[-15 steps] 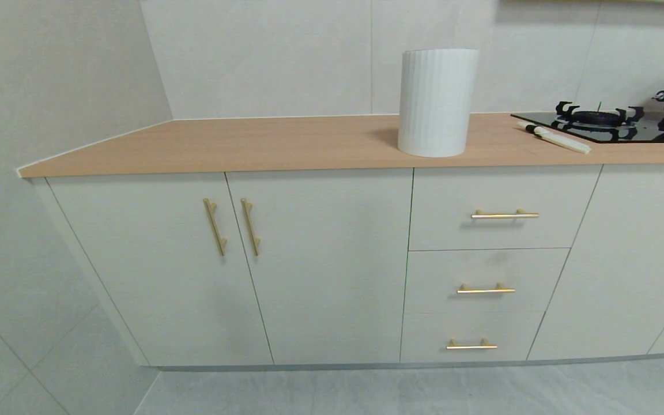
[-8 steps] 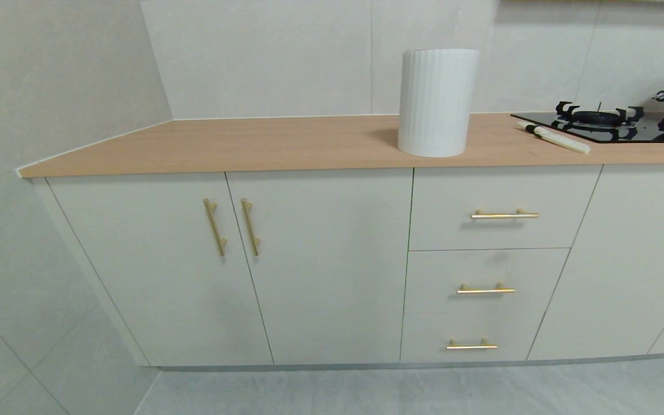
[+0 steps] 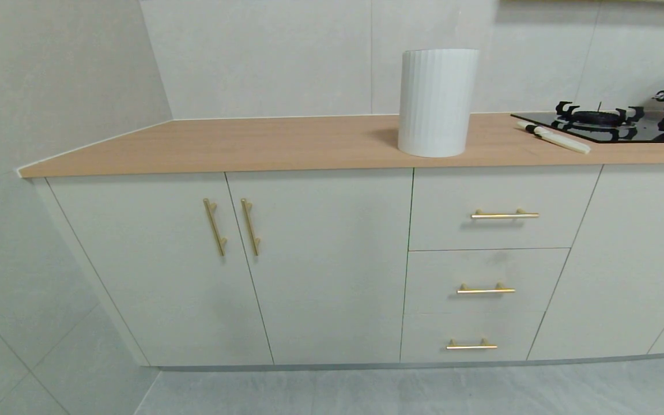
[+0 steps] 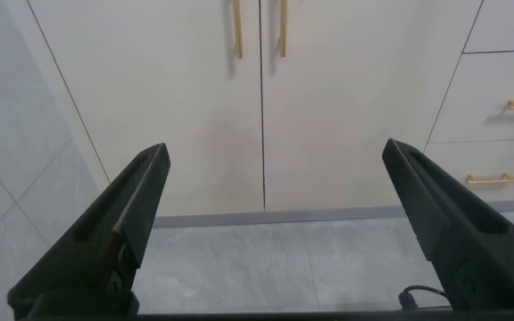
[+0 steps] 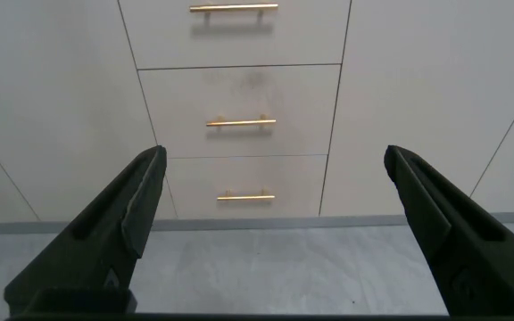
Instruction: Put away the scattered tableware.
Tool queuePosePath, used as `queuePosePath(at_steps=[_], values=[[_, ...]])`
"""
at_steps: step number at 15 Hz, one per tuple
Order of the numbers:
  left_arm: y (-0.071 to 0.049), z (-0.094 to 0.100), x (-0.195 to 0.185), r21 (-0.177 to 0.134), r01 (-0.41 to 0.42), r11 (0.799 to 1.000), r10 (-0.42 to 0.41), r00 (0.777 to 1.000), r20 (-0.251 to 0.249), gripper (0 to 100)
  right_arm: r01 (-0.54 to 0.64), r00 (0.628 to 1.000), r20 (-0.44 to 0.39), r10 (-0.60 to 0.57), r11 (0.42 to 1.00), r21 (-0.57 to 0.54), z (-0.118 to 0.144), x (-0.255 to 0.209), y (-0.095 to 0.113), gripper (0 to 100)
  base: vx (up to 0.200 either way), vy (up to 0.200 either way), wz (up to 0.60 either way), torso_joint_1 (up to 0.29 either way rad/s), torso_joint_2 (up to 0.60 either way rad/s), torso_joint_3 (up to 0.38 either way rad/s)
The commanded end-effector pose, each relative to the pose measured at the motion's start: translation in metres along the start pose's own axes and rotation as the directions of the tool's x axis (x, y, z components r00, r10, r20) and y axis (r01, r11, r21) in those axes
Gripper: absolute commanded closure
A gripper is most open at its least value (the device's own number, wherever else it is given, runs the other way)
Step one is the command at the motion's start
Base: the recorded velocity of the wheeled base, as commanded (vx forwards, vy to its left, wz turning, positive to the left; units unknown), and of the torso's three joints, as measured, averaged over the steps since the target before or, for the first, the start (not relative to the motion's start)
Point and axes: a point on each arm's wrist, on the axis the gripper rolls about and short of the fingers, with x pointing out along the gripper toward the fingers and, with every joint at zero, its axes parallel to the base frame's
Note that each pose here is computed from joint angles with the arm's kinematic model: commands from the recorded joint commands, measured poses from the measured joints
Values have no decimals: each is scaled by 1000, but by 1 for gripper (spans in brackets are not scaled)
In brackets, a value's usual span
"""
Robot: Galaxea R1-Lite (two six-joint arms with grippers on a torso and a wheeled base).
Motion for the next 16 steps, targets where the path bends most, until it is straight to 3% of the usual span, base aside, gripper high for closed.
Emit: queuePosePath(at_steps=[1, 16], values=[[0, 0, 0, 0, 0, 1000, 0, 1000, 0, 0, 0, 1000, -3, 0, 1000, 0, 0, 0, 0, 0, 200, 0, 0, 2, 2, 2], [0, 0, 0, -2, 0, 1000, 0, 1000, 0, 0, 0, 1000, -3, 0, 1000, 0, 0, 0, 0, 0, 200, 0, 0, 4, 0, 2]])
